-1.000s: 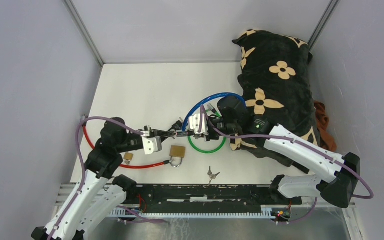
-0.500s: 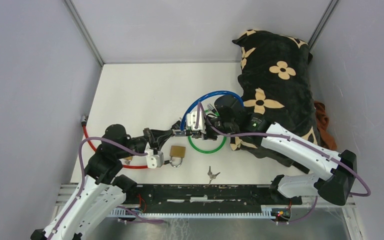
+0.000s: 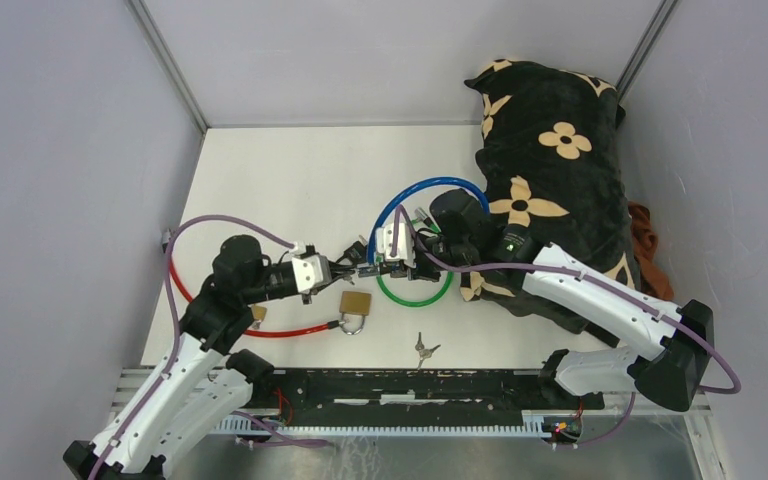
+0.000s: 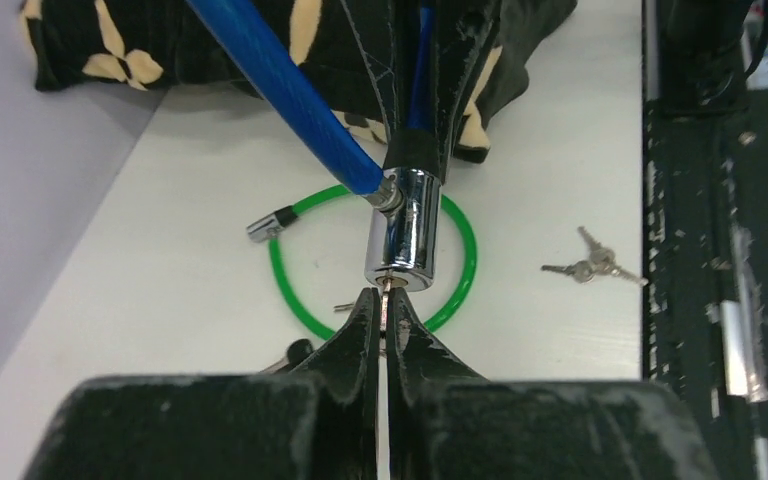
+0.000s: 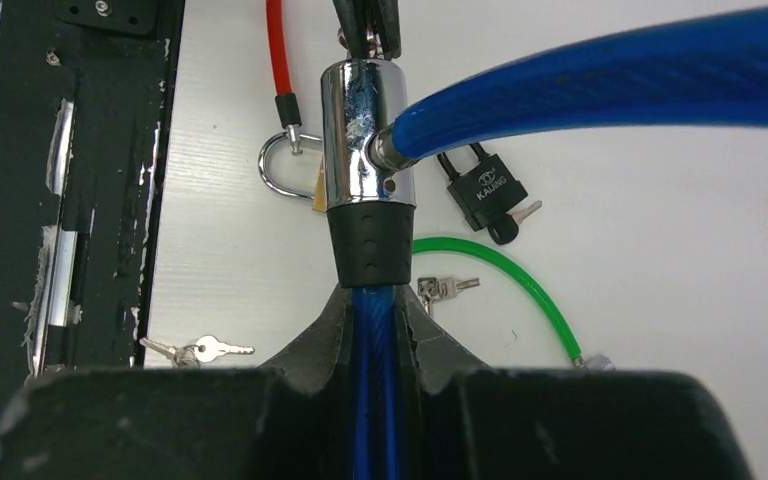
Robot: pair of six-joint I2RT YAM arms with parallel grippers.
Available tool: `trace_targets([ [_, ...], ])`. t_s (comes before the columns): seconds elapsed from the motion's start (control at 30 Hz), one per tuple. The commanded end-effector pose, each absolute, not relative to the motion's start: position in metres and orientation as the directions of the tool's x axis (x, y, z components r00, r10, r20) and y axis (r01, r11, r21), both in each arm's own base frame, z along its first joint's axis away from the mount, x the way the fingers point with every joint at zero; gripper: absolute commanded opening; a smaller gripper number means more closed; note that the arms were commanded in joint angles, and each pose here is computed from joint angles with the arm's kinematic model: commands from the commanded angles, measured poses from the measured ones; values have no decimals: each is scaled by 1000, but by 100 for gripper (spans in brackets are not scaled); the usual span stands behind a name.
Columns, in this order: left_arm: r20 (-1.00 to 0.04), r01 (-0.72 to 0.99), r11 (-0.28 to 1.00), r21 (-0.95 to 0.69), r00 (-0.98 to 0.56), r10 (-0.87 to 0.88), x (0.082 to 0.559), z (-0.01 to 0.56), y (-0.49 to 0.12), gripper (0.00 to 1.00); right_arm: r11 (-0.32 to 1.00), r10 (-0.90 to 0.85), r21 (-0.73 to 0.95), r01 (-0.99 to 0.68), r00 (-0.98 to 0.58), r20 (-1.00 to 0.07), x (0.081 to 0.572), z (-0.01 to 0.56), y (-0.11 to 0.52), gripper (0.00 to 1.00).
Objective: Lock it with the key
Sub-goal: Lock the lock.
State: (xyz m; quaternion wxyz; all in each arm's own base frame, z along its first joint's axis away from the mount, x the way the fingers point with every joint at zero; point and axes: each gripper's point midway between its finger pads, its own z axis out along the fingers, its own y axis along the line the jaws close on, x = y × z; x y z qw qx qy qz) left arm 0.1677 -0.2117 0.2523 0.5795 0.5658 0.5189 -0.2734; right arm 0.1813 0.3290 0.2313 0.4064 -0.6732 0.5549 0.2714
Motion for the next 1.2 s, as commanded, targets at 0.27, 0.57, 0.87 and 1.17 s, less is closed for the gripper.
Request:
trace_targets([
  [0.27,-997,990,127,69,71,-14,138,307,-246,2,-113,-281,-414,-903,429,-859,169,297,365,0],
  [0.57,-985,980,179,-90,-115,132,139,243,-238,2,13,-221,-482,-876,468,-856,175,334,353,0],
  [0.87,-997,972,236,17,0,74,148,284,-234,34,11,-365,-476,-880,439,-821,186,285,340,0],
  [1.17,-990,949,283,138,139,17,156,330,-231,66,-19,-461,-488,-873,441,-770,190,254,334,0],
])
